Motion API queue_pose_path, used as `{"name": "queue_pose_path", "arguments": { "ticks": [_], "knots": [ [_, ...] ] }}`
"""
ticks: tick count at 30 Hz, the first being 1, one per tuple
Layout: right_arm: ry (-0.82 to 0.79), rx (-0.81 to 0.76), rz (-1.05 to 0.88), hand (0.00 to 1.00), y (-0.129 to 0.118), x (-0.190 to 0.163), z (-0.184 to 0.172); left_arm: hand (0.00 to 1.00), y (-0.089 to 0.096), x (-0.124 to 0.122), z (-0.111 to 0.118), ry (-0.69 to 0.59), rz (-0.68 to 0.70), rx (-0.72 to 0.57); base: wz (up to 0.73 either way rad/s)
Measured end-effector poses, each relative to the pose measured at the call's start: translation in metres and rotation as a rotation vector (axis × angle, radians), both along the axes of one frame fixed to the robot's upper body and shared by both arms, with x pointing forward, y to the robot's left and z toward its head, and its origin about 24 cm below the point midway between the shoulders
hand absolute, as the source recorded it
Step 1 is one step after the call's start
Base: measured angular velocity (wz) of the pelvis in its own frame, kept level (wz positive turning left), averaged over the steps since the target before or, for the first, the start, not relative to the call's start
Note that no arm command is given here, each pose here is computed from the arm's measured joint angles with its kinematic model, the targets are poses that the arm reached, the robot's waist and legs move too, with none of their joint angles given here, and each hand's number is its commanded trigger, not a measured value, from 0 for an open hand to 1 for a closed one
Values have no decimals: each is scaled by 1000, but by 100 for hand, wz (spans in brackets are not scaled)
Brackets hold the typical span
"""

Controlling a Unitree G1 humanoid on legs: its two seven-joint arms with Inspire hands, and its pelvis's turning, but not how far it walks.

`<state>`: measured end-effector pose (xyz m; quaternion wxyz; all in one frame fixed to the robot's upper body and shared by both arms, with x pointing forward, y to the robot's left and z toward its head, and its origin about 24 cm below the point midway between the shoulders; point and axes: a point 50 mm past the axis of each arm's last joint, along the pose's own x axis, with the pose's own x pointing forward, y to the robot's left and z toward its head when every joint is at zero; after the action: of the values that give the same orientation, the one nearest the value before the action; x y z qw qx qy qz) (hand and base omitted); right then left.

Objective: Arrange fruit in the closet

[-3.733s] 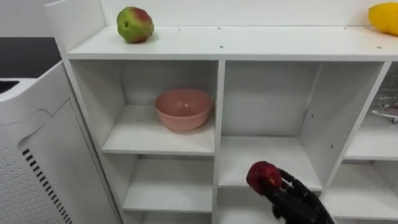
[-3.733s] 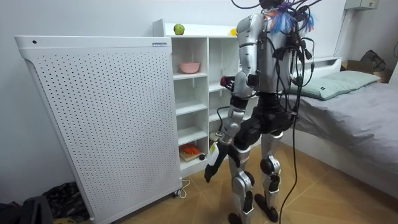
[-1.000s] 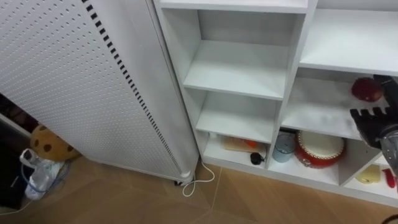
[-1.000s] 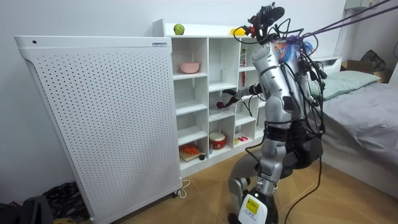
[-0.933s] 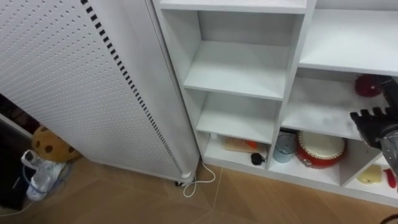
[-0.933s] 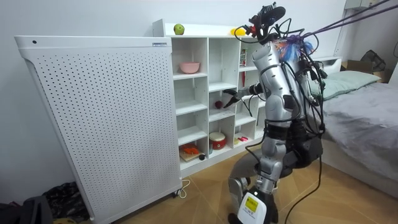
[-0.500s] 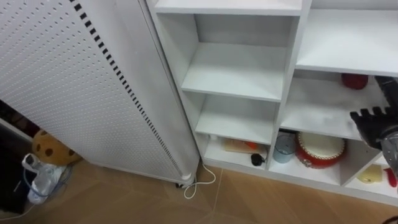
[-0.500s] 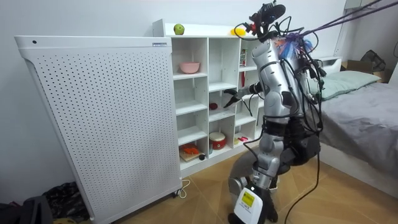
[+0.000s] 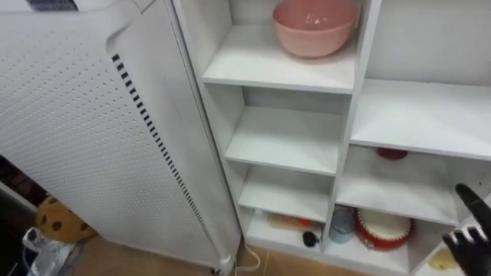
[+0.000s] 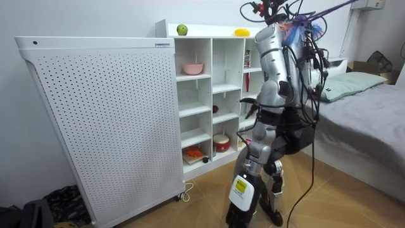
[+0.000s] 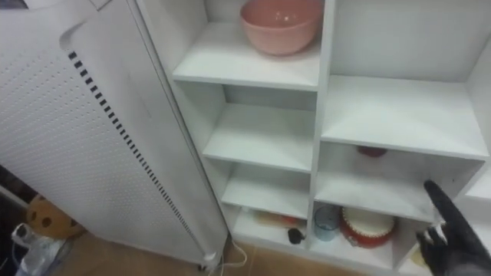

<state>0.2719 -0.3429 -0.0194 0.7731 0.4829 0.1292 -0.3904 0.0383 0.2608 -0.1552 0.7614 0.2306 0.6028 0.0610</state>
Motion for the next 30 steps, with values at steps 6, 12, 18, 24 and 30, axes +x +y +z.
{"name": "queue_pose_path", "arguments": {
  "ticks": [6,12,18,24,30],
  "knots": [
    [250,10,84,0,16,-73,-68,0,-1,-1,-1,2,14,3,6],
    [527,13,306,0,48,-157,-118,0,1,-7,-1,12,-39,35,2],
    [674,59,462,0,73,-215,-139,0,-2,-12,-1,-1,-5,56,-4],
    [728,74,614,0,97,-233,-148,0,-10,-13,-4,15,-19,55,-10],
    [775,89,744,0,111,-249,-152,0,-17,-17,-7,53,-3,53,-6]
  ]
}}
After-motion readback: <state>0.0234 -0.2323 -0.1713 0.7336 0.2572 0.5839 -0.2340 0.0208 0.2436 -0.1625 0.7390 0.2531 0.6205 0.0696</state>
